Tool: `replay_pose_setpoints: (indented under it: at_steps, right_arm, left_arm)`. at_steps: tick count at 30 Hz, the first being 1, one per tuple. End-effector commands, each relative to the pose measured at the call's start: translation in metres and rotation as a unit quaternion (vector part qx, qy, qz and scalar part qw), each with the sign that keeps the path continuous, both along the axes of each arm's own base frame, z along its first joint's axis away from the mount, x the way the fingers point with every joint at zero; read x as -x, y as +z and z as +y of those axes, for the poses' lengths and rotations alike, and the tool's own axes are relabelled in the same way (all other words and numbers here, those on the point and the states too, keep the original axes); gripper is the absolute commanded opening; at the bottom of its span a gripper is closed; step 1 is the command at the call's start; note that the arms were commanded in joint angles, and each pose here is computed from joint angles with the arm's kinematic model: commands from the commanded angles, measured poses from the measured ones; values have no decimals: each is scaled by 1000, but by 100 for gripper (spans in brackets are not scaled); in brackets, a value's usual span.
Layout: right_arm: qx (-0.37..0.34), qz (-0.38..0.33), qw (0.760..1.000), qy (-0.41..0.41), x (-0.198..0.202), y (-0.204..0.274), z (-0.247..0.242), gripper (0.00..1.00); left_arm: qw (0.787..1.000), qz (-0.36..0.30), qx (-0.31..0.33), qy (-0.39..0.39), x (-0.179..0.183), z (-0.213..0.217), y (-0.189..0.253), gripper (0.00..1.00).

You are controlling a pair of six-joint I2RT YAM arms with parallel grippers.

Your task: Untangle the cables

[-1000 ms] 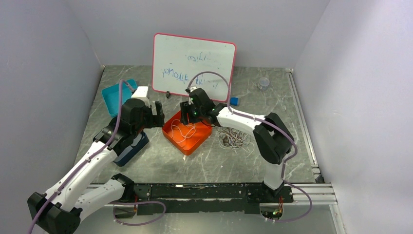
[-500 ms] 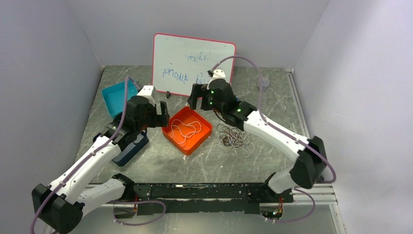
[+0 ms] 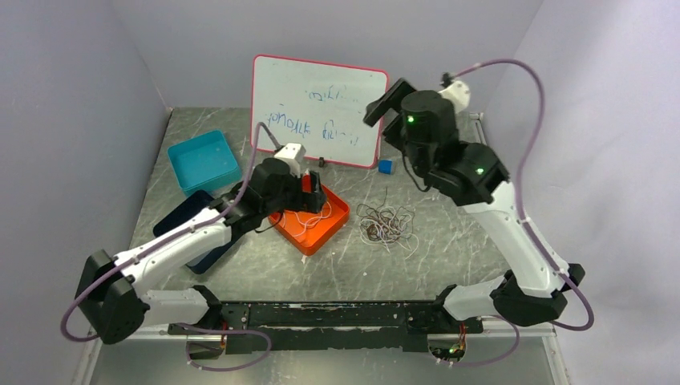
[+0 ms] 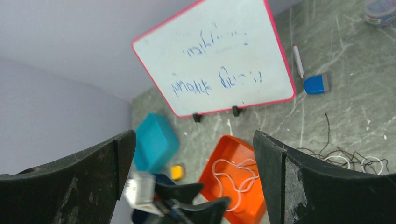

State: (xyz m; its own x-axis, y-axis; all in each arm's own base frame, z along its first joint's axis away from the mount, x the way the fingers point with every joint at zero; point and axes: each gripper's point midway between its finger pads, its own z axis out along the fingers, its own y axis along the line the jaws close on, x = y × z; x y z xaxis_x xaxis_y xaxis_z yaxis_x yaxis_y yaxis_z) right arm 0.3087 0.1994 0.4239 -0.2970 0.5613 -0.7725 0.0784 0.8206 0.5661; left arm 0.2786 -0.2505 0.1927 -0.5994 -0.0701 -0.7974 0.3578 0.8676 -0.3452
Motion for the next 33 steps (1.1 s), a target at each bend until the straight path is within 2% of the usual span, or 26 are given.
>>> replay_pose_setpoints:
  at_steps: [1,6,12,16,25,30,33]
  right_arm:
    - [-26,39,995,-92,18,11,-41,100]
    - [-57,26,994,-89,22,36,-42,100]
    - [-75,5,995,-70,21,52,-37,100]
    - [-67,12,995,-77,20,40,-40,100]
    - [-73,4,993,-91,27,46,-54,100]
    - [-88,-3,994,-61,26,45,-41,100]
    - [-74,14,994,-76,24,36,-43,100]
  left_arm:
    - [997,-16,70,-43,-1,-50,19,99]
    - [993,-14,77,-89,7,-91,11,99]
    - [990,-6,69,-122,10,-117,2,99]
    - [989,-5,66,-133,13,-124,0,99]
    - [982,3,60,-178,34,-145,-13,97]
    - [978,8,45,-206,45,-158,-28,93]
    - [974,9,30,-224,47,-162,-40,88]
